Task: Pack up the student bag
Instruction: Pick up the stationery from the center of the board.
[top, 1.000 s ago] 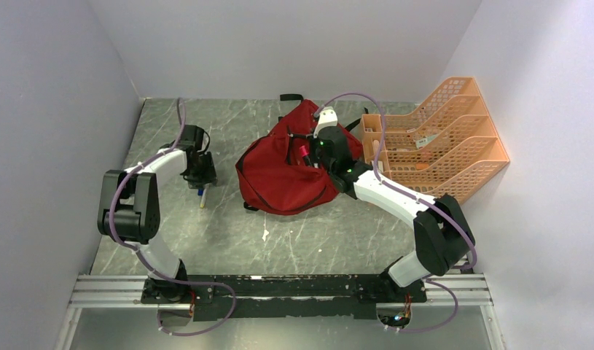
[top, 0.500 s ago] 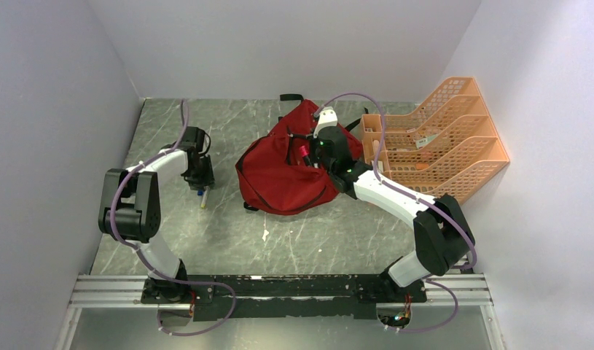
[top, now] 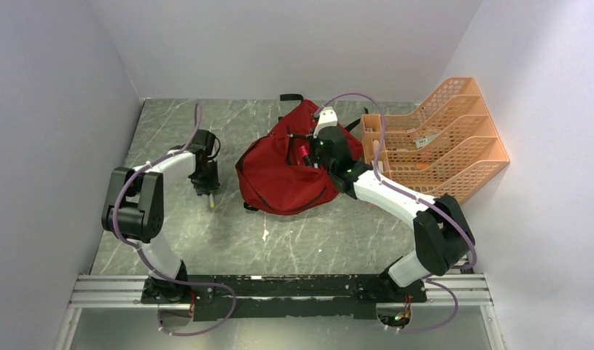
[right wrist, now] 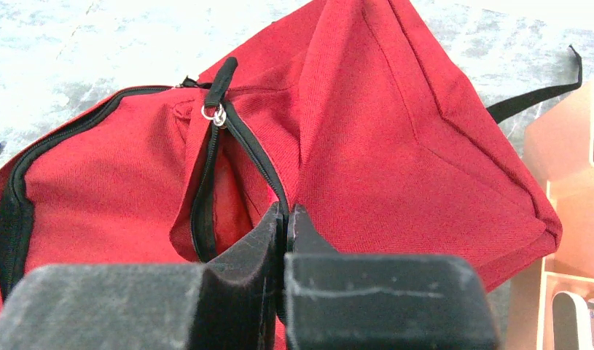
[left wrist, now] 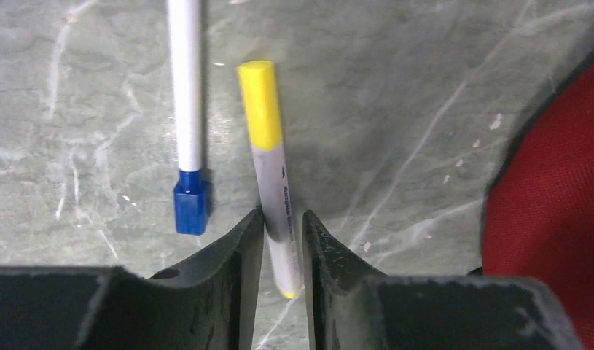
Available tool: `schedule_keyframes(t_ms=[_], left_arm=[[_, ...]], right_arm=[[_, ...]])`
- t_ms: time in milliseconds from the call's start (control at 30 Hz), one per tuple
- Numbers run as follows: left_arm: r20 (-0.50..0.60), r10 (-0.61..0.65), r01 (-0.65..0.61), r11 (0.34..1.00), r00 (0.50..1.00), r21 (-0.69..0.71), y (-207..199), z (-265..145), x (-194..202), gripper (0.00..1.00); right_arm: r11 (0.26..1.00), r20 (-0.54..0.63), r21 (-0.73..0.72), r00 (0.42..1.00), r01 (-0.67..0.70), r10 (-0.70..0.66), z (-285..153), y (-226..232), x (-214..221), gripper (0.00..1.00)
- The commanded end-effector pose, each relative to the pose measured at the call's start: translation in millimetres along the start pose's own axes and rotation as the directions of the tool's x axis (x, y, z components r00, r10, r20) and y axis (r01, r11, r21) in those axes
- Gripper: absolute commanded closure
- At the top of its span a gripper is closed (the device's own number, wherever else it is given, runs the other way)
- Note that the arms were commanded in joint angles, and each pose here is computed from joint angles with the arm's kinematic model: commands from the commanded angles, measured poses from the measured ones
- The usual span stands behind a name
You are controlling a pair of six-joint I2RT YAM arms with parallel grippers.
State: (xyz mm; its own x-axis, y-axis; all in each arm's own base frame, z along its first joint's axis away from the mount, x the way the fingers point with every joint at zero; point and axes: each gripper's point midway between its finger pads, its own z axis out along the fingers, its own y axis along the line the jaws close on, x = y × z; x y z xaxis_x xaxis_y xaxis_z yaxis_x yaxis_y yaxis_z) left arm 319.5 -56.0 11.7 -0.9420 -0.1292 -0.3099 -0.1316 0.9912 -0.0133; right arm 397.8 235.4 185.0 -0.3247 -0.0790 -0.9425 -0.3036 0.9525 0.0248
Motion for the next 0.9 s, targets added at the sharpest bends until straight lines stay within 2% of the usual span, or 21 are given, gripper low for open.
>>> schedule_keyframes(t_ms=[0, 133, 267, 367, 500, 533, 600, 700, 867], left_arm=[[-0.068, 0.06, -0.06, 0.998, 0.996, 0.005, -10.8, 9.6, 16.3, 0.72], [-0.076, 0.068, -0.067, 0.998, 0.995, 0.014, -13.7, 11.8, 19.7, 0.8], [-0.033, 0.064, -0.063, 0.998, 0.997, 0.023, -16.3, 3.0, 8.5, 0.87], [0.03, 0.054, -0.056, 0.997, 0.998, 0.059, -23.9, -10.5, -7.1, 0.95], [0.156, 0.035, -0.056, 0.989, 0.987, 0.136, -38.0, -42.3, -35.3, 0.95], [0.19, 0.039, -0.077, 0.977, 0.981, 0.197, -48.5, -55.0, -41.9, 0.95], [0.298, 0.032, -0.125, 0.946, 0.954, 0.299, -66.0, -87.2, -59.7, 0.95], [0.467, -0.028, -0.19, 0.89, 0.884, 0.415, -86.4, -145.9, -85.6, 0.95], [0.595, -0.166, -0.266, 0.778, 0.786, 0.57, -120.6, -222.6, -108.0, 0.95]], right_arm=[[0.999, 0.035, -0.03, 0.999, -0.029, 0.03, -2.9, 8.9, -11.3, 1.0], [0.999, 0.033, -0.035, 0.999, -0.029, 0.03, -2.9, 9.9, -11.1, 1.0], [0.999, 0.035, -0.036, 0.999, -0.03, 0.031, -2.7, 9.7, -12.2, 1.0], [0.999, 0.036, -0.037, 0.999, -0.032, 0.033, -3.3, 9.7, -12.4, 1.0], [0.999, 0.042, -0.035, 0.998, -0.04, 0.041, -5.1, 9.1, -12.8, 1.0], [0.998, 0.043, -0.036, 0.997, -0.056, 0.057, -6.0, 9.2, -13.4, 1.0], [0.996, 0.067, -0.046, 0.994, -0.08, 0.083, -9.9, 9.6, -20.7, 1.0], [0.995, 0.092, -0.064, 0.993, -0.074, 0.079, -13.3, 11.3, -27.1, 1.0], [0.997, 0.093, -0.054, 0.994, -0.057, 0.062, -11.9, 10.0, -30.6, 1.0]])
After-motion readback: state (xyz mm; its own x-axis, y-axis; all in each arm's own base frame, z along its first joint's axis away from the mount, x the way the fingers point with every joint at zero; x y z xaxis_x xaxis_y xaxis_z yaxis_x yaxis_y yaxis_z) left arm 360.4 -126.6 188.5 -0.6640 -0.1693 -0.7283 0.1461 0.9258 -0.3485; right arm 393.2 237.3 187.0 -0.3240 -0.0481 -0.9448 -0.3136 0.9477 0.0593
